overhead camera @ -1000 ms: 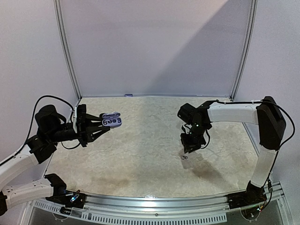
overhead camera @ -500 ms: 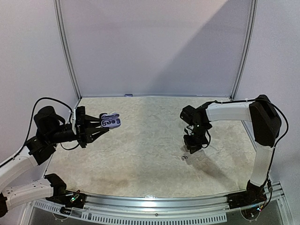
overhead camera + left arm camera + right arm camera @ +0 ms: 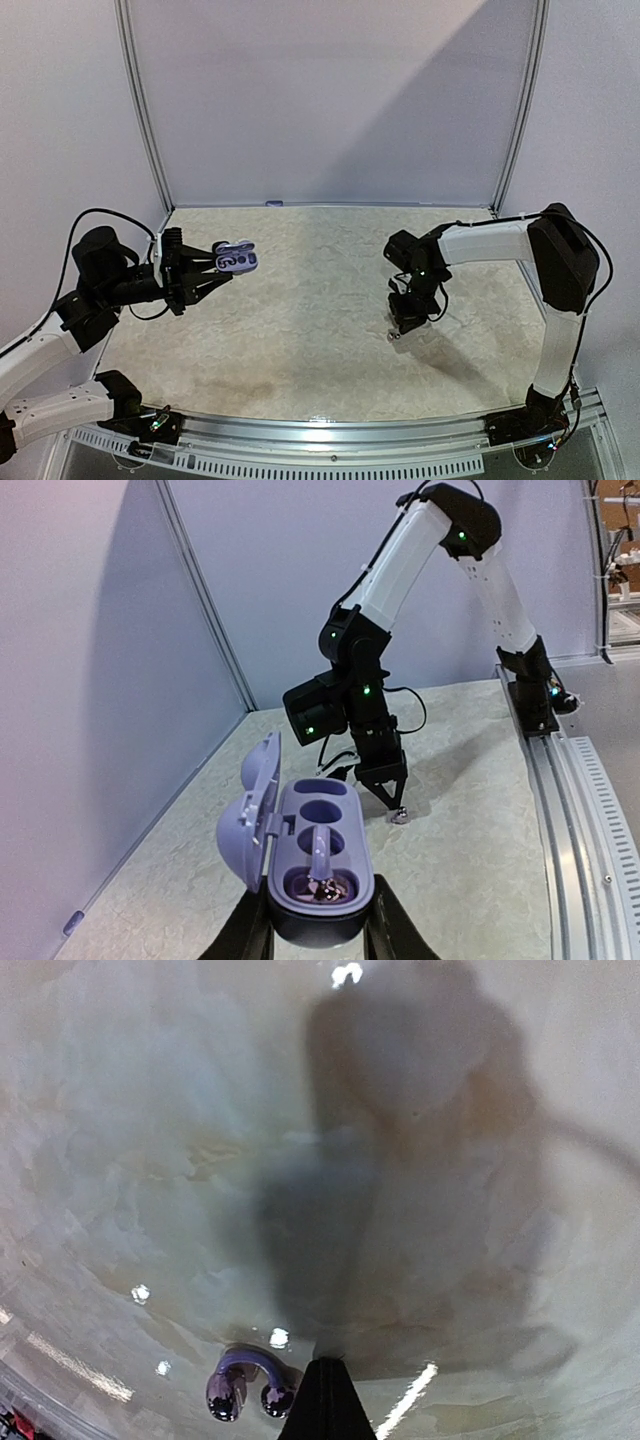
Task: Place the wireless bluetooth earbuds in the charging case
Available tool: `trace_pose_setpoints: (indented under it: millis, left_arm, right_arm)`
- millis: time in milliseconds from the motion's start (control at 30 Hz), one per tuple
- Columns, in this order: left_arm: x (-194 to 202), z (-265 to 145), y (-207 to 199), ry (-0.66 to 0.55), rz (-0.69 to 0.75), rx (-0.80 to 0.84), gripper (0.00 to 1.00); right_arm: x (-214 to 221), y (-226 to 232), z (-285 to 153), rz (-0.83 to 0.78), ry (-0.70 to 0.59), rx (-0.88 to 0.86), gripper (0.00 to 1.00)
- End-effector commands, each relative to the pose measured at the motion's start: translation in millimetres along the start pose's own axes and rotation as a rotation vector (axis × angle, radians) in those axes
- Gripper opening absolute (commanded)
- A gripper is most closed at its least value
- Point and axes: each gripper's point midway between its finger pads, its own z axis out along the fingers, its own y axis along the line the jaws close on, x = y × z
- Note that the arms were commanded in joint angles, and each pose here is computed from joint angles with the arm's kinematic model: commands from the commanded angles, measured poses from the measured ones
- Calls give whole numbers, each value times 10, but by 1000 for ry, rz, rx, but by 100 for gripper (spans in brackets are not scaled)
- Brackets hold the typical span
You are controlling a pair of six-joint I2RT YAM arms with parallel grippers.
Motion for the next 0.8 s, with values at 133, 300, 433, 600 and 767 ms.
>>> trace_pose_setpoints:
  millis: [133,300,433,600,767]
  left_arm:
    - [68,15,-43,17,-6,11,0]
    - [78,16,-41,21,-6,10,0]
    - [77,20,-40,21,-1,12,0]
    - [73,23,-38,22,3,13,0]
    - [69,29,-36,21,10,15,0]
  right_arm:
    - [274,284,98,-22,75,-81,0]
    - [383,364,66,-29,98,-88,0]
    - [439,485,47,-36,111,-122,0]
    - [501,609,63,-46,128,-157,0]
    - [498,857,52,-70,121,-233,0]
